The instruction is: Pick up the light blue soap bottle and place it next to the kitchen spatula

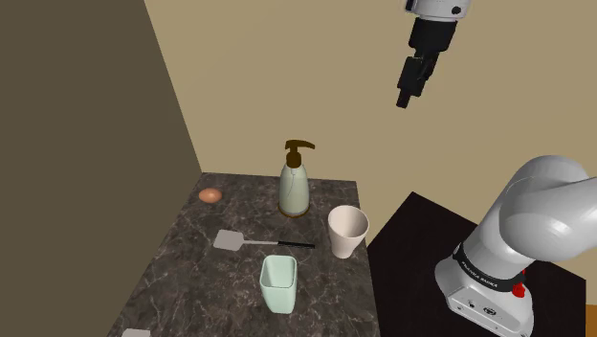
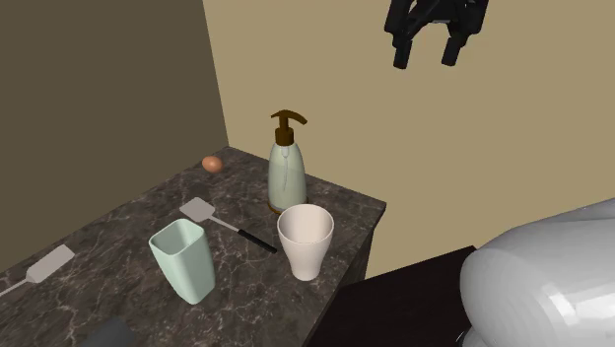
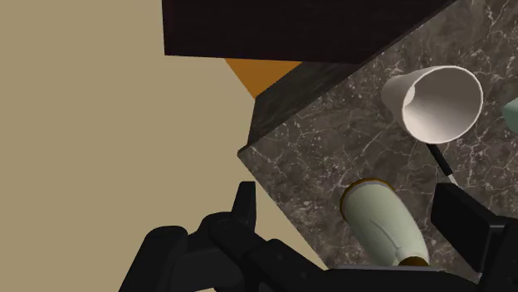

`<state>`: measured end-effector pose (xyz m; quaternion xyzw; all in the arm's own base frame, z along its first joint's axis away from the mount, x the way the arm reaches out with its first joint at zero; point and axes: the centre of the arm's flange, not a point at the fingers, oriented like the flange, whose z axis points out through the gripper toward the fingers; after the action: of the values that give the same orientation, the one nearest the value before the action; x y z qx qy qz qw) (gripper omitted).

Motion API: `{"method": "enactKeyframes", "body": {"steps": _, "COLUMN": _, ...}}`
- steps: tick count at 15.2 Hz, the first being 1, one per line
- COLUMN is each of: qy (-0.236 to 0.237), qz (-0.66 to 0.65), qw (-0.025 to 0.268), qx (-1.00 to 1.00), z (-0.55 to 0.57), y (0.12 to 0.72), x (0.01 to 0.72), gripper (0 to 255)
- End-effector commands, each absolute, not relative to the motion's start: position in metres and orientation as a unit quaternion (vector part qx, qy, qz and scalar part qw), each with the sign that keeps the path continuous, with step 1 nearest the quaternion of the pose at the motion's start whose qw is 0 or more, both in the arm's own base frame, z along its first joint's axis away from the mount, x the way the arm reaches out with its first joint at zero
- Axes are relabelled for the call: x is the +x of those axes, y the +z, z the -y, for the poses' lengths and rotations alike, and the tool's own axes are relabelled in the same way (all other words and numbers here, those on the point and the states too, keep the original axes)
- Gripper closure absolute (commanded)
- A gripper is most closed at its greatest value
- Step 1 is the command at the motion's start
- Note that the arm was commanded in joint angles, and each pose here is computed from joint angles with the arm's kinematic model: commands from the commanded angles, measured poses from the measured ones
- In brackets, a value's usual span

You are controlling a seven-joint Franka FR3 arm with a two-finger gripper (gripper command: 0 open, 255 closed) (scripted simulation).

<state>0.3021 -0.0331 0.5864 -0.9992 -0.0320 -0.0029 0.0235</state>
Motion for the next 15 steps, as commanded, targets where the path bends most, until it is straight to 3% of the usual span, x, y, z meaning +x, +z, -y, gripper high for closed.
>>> {"method": "enactKeyframes", "body": {"steps": 1, "qy": -0.003, "qz": 0.032, "qw": 0.024, "qx": -0.999, "z": 0.033, "y": 0.586, "x": 0.302, "gripper": 0}}
{"method": "enactKeyframes", "body": {"steps": 15, "qy": 0.012, "qz": 0.012, "qw": -0.001, "qx": -1.000, "z": -0.085, "y": 0.514, "x": 0.435, "gripper": 0}}
